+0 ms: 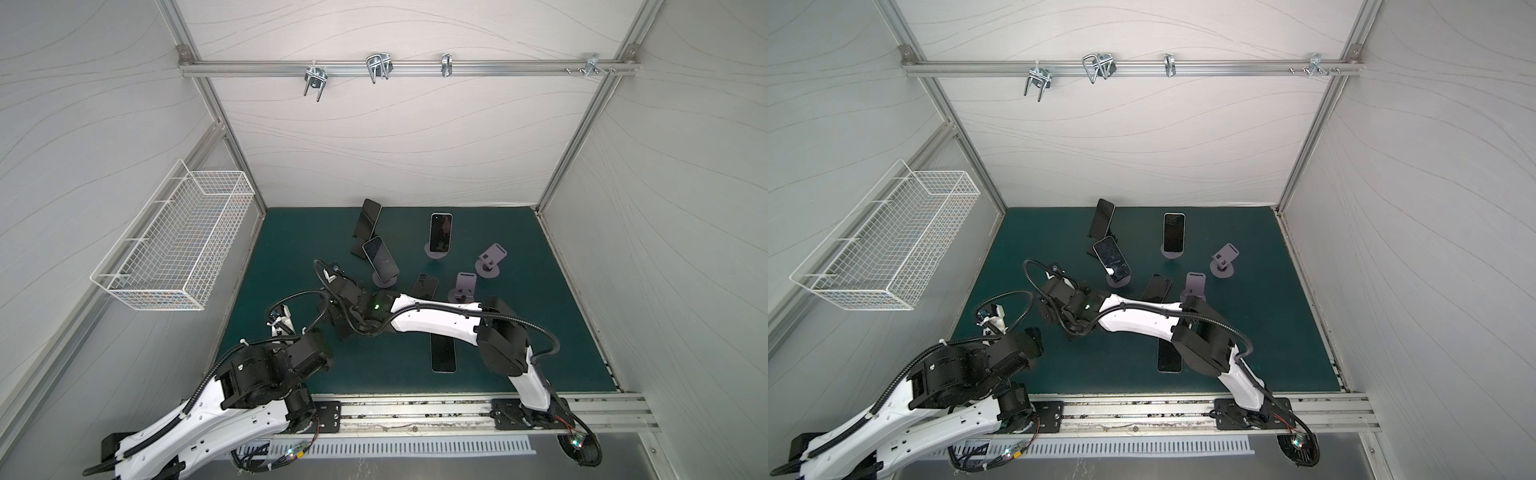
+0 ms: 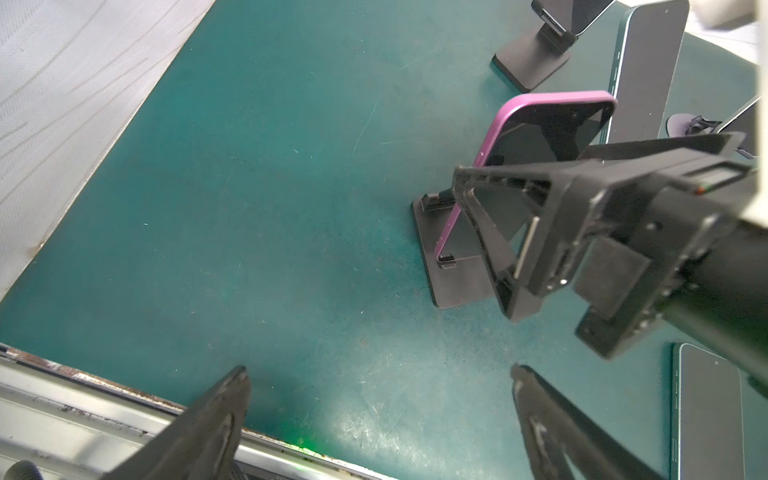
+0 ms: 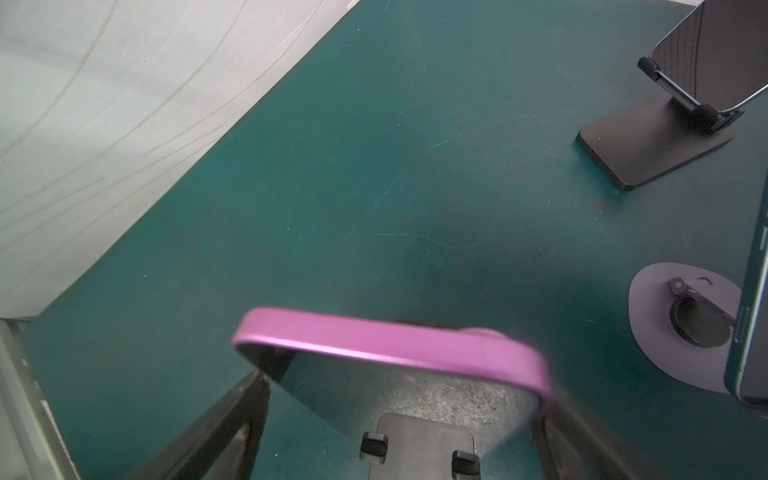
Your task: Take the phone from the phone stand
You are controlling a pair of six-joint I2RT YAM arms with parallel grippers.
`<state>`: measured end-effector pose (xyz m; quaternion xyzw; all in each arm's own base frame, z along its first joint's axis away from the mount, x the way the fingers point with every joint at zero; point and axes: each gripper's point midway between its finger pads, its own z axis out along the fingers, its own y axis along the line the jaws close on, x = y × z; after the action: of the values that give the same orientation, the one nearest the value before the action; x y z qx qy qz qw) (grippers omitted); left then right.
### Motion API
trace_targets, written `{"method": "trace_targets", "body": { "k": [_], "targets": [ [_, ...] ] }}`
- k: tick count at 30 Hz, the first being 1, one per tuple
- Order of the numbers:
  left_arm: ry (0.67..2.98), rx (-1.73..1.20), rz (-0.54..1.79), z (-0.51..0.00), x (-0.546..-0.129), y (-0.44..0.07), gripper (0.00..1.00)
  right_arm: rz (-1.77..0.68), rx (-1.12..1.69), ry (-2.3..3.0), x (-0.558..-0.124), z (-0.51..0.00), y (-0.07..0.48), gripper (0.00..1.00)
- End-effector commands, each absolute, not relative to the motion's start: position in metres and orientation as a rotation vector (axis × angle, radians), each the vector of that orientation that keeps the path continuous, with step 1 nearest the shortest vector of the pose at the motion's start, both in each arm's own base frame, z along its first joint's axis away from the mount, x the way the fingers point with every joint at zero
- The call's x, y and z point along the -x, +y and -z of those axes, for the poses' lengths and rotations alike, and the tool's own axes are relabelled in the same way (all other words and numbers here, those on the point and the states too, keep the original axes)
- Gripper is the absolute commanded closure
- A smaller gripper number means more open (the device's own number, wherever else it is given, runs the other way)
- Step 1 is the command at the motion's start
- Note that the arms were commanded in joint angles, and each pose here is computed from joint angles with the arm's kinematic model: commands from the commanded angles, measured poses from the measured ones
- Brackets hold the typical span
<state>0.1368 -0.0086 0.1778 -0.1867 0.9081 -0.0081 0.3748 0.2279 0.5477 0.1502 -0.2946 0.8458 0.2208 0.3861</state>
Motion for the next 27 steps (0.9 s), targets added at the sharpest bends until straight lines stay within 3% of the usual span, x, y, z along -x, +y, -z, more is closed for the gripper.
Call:
{"method": "trace_targets", "body": {
  "k": [1,27],
  "targets": [
    [2.299,0.495,0.02,-0.18,-0.137,-0.004,0.01,-0.529,0.78,2.137,-0.227,-0.146,0.553,0.05],
    [2.295,0.505,0.02,-0.179,-0.137,-0.002,0.01,-0.513,0.765,2.108,-0.23,-0.157,0.549,0.25]
  ]
}}
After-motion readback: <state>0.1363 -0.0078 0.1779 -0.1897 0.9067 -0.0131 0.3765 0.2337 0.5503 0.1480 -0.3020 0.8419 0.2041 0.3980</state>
